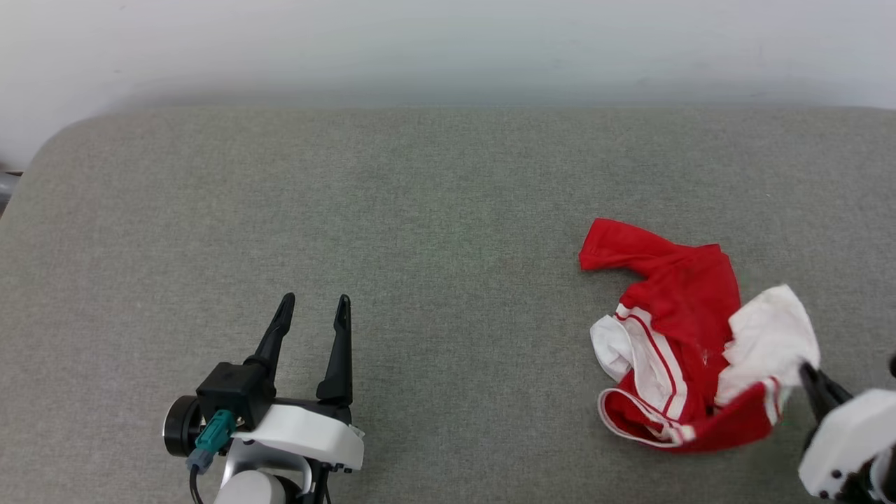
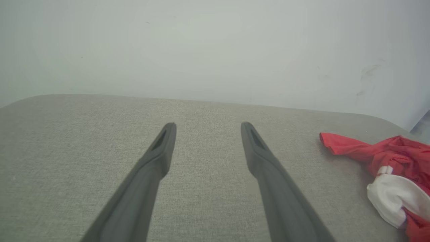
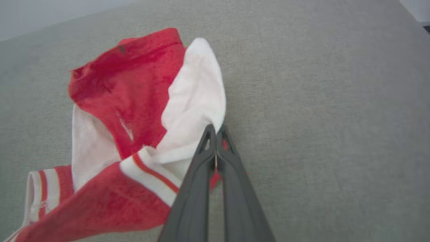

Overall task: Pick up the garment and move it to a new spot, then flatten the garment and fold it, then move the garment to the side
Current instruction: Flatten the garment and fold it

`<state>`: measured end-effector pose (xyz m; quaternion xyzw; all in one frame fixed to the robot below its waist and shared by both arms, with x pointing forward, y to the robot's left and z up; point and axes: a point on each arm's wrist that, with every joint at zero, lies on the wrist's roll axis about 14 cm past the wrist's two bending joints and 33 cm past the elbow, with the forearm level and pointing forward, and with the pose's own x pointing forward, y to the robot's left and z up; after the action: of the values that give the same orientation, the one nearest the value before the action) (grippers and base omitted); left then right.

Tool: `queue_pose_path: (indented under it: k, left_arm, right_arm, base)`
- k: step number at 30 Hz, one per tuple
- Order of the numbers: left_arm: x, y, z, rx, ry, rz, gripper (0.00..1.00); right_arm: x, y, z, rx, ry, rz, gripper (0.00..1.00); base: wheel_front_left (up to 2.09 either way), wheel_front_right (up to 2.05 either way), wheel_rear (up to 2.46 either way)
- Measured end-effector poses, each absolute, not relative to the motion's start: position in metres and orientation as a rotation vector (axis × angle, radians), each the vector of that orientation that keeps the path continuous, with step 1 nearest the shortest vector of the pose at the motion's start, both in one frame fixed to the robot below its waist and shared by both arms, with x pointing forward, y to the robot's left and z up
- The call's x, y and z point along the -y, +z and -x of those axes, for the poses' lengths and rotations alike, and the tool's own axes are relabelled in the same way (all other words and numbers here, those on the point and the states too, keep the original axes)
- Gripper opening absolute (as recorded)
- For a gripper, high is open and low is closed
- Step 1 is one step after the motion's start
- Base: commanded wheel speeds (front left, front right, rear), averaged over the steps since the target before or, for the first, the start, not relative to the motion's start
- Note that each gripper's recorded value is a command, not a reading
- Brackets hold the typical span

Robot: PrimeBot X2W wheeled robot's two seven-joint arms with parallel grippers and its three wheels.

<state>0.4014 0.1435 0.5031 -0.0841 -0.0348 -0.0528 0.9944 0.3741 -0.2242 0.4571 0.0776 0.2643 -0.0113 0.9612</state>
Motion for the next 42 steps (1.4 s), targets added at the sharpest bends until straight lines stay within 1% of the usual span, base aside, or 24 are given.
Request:
queue_pose_path:
  k: [4,8,9,10,11,12,13,16,19,22,27,32,36,39,42]
  left_arm:
    - [-0.141,0.504,-0.402,0.072,-0.116,0.167,1.00]
    - [-0.140,0.503,-0.402,0.068,-0.119,0.168,1.00]
    - [-0.141,0.502,-0.402,0.067,-0.118,0.167,1.00]
    - [-0.141,0.502,-0.402,0.067,-0.117,0.167,1.00]
    - [-0.141,0.502,-0.402,0.066,-0.116,0.167,1.00]
    - [-0.142,0.502,-0.401,0.065,-0.114,0.167,1.00]
    - [-0.143,0.501,-0.401,0.064,-0.112,0.166,1.00]
    - [-0.144,0.502,-0.400,0.066,-0.108,0.166,1.00]
    - [-0.146,0.504,-0.398,0.070,-0.103,0.165,1.00]
    - [-0.147,0.506,-0.396,0.076,-0.100,0.162,1.00]
    - [-0.150,0.509,-0.391,0.085,-0.096,0.160,1.00]
    - [-0.152,0.511,-0.383,0.088,-0.089,0.159,1.00]
    - [-0.153,0.512,-0.379,0.090,-0.087,0.157,1.00]
    - [-0.153,0.512,-0.376,0.092,-0.088,0.154,1.00]
    - [-0.151,0.514,-0.375,0.096,-0.094,0.152,1.00]
  right_arm:
    - [0.257,0.429,-0.353,-0.579,-0.152,-0.225,0.00]
    - [0.269,0.390,-0.331,-0.662,-0.223,-0.286,0.00]
    - [0.269,0.382,-0.327,-0.671,-0.234,-0.299,0.02]
    - [0.268,0.376,-0.324,-0.677,-0.239,-0.326,0.39]
    - [0.266,0.370,-0.322,-0.686,-0.242,-0.333,0.39]
    - [0.265,0.368,-0.323,-0.673,-0.242,-0.335,0.93]
    - [0.264,0.369,-0.327,-0.645,-0.243,-0.348,1.00]
    - [0.264,0.383,-0.343,-0.519,-0.246,-0.343,1.00]
    - [0.268,0.413,-0.364,-0.333,-0.247,-0.315,1.00]
    - [0.263,0.445,-0.379,-0.168,-0.219,-0.261,1.00]
    - [0.248,0.486,-0.390,0.006,-0.143,-0.174,1.00]
    - [0.226,0.510,-0.392,0.078,-0.064,-0.123,1.00]
    - [0.209,0.523,-0.387,0.093,-0.009,-0.103,1.00]
    - [0.198,0.530,-0.380,0.080,0.026,-0.088,1.00]
    - [0.190,0.527,-0.372,0.030,0.052,-0.088,1.00]
  base:
    - [0.00,0.00,0.00]
    - [0.00,0.00,0.00]
    - [0.00,0.00,0.00]
    - [0.00,0.00,0.00]
    - [0.00,0.00,0.00]
    - [0.00,0.00,0.00]
    - [0.00,0.00,0.00]
    - [0.00,0.00,0.00]
    - [0.00,0.00,0.00]
    - [0.00,0.00,0.00]
    - [0.00,0.00,0.00]
    - [0.00,0.00,0.00]
    - [0.00,0.00,0.00]
    - [0.00,0.00,0.00]
    - [0.00,0.00,0.00]
